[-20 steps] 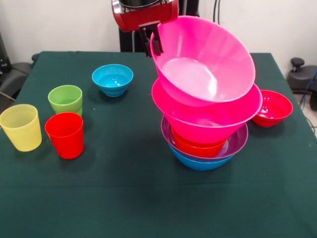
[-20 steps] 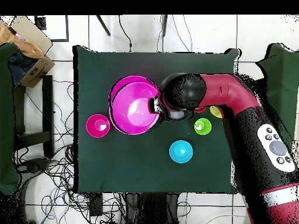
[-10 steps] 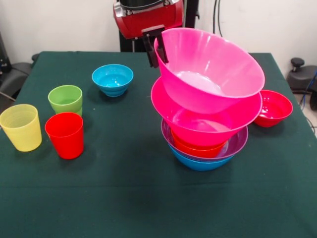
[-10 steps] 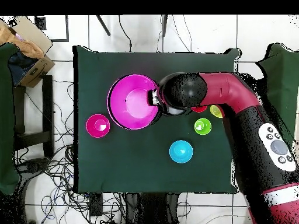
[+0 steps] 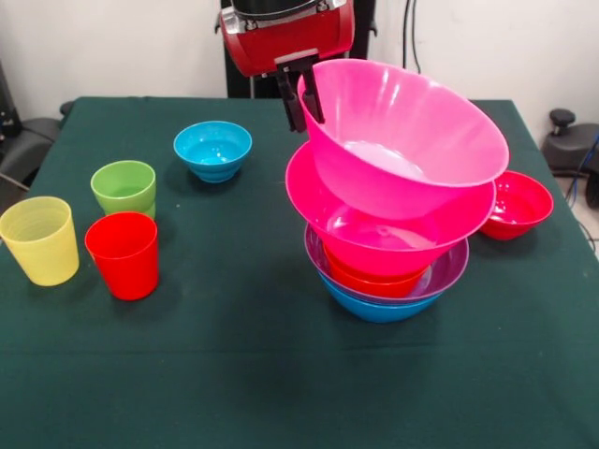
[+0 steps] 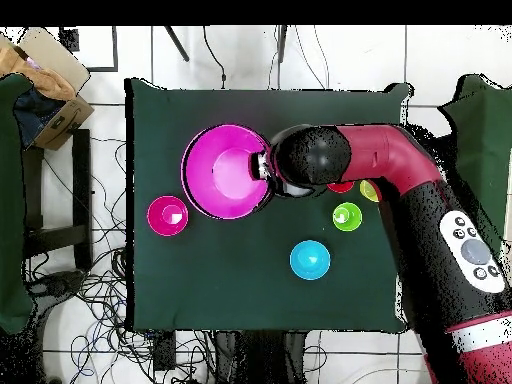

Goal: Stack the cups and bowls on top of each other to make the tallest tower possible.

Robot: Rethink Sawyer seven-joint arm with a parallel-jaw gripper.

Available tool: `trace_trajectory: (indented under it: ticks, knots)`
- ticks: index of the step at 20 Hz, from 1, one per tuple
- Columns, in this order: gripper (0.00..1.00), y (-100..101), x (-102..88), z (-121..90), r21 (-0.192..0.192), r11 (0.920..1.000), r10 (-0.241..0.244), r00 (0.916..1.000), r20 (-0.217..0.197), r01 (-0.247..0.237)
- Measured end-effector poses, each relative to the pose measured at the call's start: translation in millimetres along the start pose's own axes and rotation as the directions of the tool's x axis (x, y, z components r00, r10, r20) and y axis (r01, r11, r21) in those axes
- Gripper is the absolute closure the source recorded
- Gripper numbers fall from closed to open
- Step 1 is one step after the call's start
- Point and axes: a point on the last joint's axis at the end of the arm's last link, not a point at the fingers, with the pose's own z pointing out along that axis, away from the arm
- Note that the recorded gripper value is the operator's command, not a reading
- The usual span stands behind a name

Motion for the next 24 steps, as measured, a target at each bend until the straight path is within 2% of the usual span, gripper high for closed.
trace_trajectory:
  ticks: [21,22,24]
  knots:
    - [1.0,-0.9,0.7,1.1,0.008,0.9999,-0.006,1.0,0.0,0.006]
    - [0.0,-0.8,0.7,1.0,0.009,0.9999,-0.006,1.0,0.0,0.006]
    - [0.0,-0.7,0.7,1.0,0.009,0.9999,-0.006,1.0,0.0,0.006]
